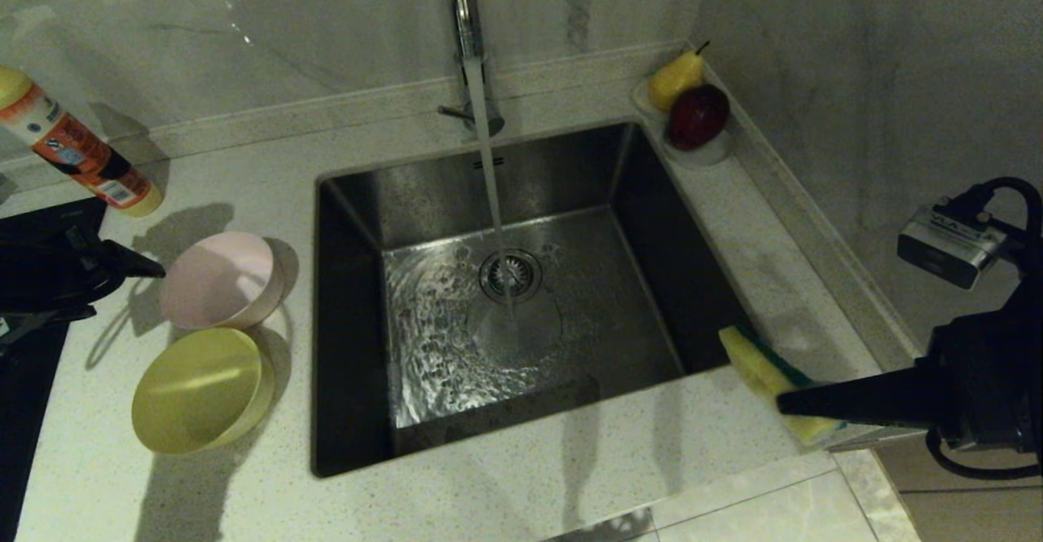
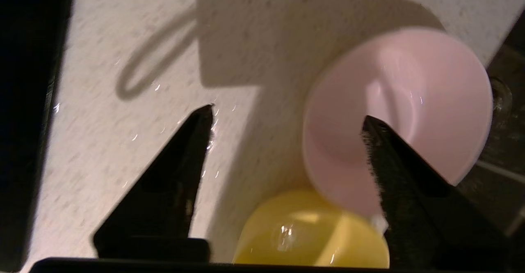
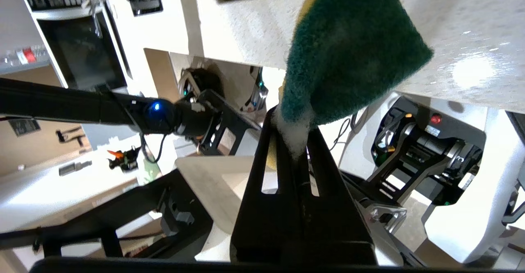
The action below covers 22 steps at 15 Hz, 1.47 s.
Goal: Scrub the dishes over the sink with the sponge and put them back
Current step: Wash the bowl
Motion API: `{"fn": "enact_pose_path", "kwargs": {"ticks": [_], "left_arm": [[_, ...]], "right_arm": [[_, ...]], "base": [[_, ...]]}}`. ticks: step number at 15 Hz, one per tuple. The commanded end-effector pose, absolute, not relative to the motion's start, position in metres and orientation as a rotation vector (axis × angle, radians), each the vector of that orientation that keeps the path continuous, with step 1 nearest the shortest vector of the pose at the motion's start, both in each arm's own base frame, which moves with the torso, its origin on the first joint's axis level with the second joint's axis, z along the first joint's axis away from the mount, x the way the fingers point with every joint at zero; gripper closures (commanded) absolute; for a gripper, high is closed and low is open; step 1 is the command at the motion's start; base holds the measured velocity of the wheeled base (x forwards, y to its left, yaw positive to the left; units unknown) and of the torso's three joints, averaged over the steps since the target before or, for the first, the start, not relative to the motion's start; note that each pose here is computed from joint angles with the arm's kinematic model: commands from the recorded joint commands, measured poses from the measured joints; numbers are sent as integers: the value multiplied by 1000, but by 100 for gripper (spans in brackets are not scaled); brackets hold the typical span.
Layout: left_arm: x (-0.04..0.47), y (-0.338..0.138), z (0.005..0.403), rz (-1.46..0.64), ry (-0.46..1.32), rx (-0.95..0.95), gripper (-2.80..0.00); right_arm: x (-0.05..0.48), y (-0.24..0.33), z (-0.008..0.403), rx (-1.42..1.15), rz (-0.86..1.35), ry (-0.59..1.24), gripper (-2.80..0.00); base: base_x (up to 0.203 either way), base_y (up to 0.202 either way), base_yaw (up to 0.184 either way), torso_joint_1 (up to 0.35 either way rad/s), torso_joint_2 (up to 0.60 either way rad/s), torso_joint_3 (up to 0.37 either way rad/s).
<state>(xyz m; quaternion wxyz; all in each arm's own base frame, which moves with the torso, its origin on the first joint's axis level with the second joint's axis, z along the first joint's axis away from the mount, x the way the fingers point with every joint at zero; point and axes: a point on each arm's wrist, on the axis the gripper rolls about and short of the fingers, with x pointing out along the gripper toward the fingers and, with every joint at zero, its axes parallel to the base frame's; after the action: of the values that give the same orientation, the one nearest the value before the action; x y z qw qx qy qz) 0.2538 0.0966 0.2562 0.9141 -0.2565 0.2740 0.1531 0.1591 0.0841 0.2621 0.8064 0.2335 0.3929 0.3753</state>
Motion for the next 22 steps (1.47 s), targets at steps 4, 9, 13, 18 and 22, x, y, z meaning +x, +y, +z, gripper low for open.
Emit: {"fn": "enact_pose_path", "kwargs": {"ticks": [4,9,13,18,22], "left_arm": [[287,94,252,334,580,-523,-280],[292,90,245,329,606,-520,-280],[304,96,228,397,651,-510,-280],[312,100,219,431,667,-511,-280],[313,100,219,433,668,-510,-280]], "right_arm": [[159,83,272,506,822,806,0],[156,82,275,507,828,794,0],[158,78,273,514,804,794,0],[161,77,272,508,795,790,0],[159,75,274,509,793,784,0]], "base": [[0,0,0,0,0,0],[0,0,0,0,0,0],[0,0,0,0,0,0],[0,0,0,0,0,0],[0,0,0,0,0,0]]}}
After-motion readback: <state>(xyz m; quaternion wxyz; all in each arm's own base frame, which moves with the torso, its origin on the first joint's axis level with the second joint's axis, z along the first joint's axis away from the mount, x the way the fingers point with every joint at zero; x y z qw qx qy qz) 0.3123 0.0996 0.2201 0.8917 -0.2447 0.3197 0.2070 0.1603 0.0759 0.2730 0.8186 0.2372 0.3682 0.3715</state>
